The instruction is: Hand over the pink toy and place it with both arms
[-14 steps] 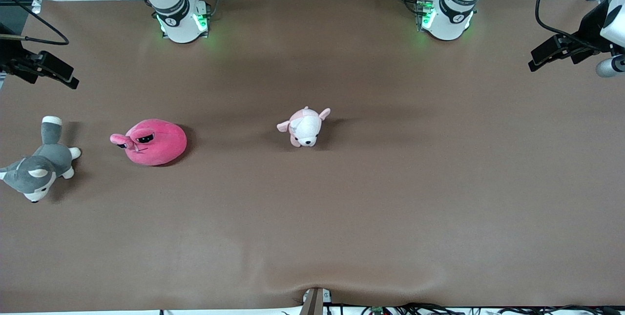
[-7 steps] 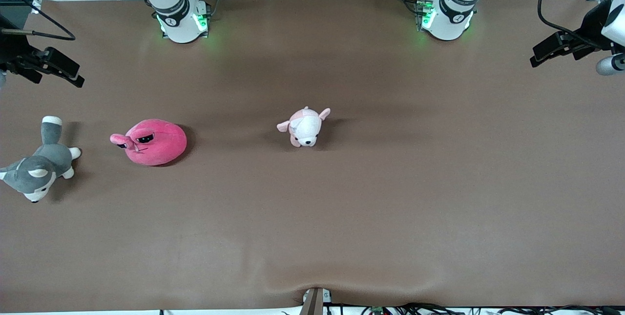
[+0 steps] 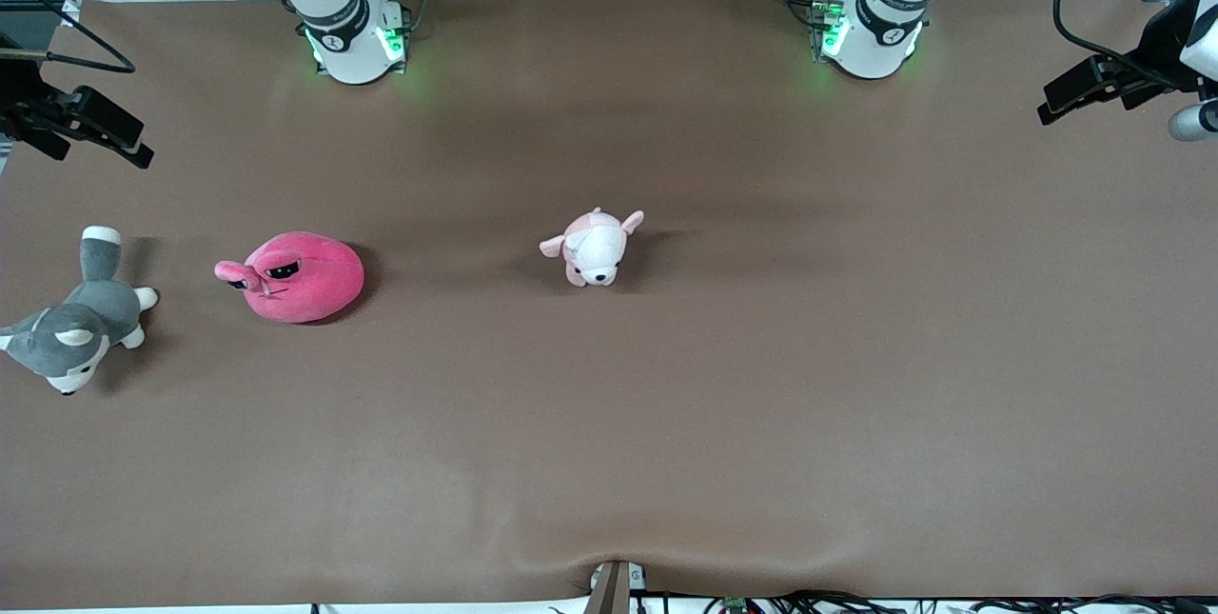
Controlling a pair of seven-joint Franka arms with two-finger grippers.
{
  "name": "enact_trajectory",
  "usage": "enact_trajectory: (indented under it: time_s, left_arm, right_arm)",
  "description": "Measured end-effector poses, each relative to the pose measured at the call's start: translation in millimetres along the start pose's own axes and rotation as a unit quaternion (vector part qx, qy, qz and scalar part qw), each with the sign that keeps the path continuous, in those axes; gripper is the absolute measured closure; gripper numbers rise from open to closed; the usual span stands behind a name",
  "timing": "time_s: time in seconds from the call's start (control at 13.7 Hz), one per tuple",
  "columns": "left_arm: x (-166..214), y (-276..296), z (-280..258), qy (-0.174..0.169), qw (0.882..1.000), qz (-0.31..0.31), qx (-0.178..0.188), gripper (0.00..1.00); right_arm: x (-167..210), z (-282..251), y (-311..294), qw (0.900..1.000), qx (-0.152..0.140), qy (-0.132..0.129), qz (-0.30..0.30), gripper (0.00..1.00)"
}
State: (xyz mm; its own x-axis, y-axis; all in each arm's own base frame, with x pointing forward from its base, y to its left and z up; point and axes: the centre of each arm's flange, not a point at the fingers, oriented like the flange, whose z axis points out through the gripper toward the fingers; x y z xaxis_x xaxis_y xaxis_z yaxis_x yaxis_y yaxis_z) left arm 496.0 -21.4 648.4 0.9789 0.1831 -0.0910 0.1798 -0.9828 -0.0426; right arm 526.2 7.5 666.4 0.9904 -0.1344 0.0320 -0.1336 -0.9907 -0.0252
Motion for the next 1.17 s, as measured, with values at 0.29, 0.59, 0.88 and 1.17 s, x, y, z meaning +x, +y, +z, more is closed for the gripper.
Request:
enact_trajectory:
  time_s: [0.29,0.59,0.88,1.17]
  left_arm:
    - [-1.2,1.2,-0.8,0.000,1.000,0.001,0.000,0.00]
    - [-7.1,13.6,-4.1,0.003,1.000,0.014,0.002,0.00]
    - [-11.1,19.6,-7.8,0.006,1.000,0.020,0.003,0.00]
    - [-11.1,15.2,-18.8,0.017,1.000,0.016,-0.001,0.00]
  right_arm:
    - [0.1,0.0,1.0,1.000,0.000,0.000,0.001,0.00]
    - [0.1,0.1,1.4,1.000,0.000,-0.001,0.001,0.00]
    - [0.2,0.1,2.1,1.000,0.000,0.000,0.002,0.00]
    - [0.3,0.0,2.5,1.000,0.000,0.000,0.002,0.00]
